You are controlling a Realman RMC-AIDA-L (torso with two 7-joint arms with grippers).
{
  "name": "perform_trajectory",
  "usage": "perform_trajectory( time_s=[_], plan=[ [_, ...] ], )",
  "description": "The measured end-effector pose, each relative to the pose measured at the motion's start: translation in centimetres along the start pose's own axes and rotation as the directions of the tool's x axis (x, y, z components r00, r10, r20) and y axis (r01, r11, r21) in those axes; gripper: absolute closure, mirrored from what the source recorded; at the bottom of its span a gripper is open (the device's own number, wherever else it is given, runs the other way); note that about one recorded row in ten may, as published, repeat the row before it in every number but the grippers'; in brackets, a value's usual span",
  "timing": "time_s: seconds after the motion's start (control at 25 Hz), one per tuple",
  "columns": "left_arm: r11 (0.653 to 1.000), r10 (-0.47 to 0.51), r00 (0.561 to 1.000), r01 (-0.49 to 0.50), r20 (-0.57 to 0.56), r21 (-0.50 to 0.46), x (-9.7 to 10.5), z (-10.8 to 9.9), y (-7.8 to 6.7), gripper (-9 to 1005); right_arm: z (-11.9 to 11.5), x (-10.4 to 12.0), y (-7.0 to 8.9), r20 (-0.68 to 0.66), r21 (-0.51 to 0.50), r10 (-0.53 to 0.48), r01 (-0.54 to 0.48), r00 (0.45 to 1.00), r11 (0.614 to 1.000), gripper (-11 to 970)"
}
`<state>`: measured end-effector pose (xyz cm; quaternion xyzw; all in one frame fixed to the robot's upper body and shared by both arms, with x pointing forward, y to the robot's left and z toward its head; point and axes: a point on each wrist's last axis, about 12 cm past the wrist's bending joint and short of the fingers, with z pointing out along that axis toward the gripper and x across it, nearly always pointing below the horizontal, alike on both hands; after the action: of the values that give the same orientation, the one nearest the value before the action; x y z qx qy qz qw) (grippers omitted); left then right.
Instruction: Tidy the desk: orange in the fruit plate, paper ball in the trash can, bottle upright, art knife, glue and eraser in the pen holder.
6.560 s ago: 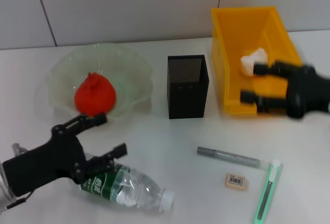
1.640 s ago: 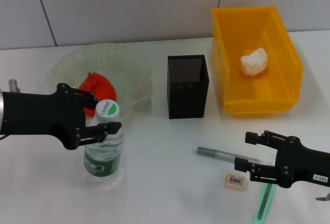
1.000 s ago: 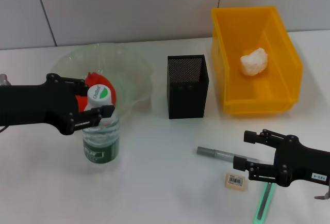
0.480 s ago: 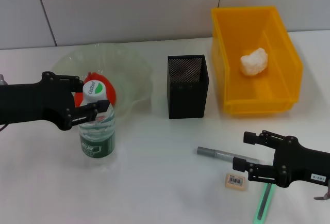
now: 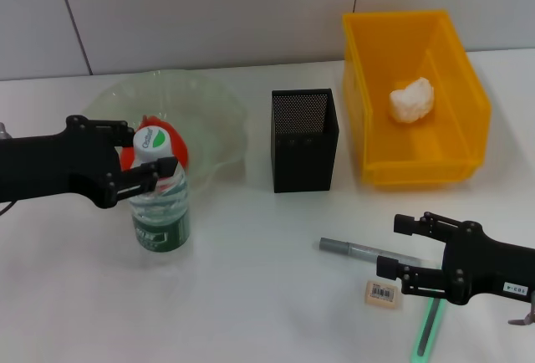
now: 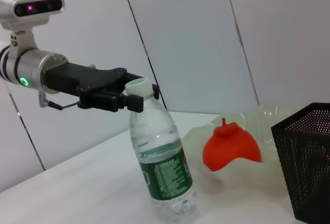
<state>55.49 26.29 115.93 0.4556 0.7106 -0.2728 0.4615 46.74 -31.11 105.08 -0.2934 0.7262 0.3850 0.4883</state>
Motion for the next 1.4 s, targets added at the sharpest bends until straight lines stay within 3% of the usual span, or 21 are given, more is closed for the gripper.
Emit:
perform_trajectory(
  time_s=[0.76, 1.24, 1.36, 1.4],
  plan=[
    [1.0, -0.02, 0.999, 0.021, 0.032, -0.017, 0.2, -0.2, 0.1, 484, 0.0, 0.0, 0.0, 0.003, -0.001, 0.0, 0.0, 1.0, 1.0, 124],
    [1.0, 0.023, 0.987, -0.023, 0.159, -0.005, -1.7, -2.1, -0.3, 286, -0.2, -0.2, -0.1, 0.006, 0.004, -0.004, 0.004, 1.0, 1.0, 125],
    [0.991, 0.071, 0.952, -0.101, 0.299, 0.086, -2.9, -3.0, -2.0, 221, -0.4, -0.4, -0.2, 0.014, 0.012, 0.002, -0.002, 1.0, 1.0, 125],
    [0.991, 0.071, 0.952, -0.101, 0.299, 0.086, -2.9, -3.0, -2.0, 200, -0.6, -0.9, -0.4, 0.017, 0.021, 0.01, -0.01, 1.0, 1.0, 125]
  ],
)
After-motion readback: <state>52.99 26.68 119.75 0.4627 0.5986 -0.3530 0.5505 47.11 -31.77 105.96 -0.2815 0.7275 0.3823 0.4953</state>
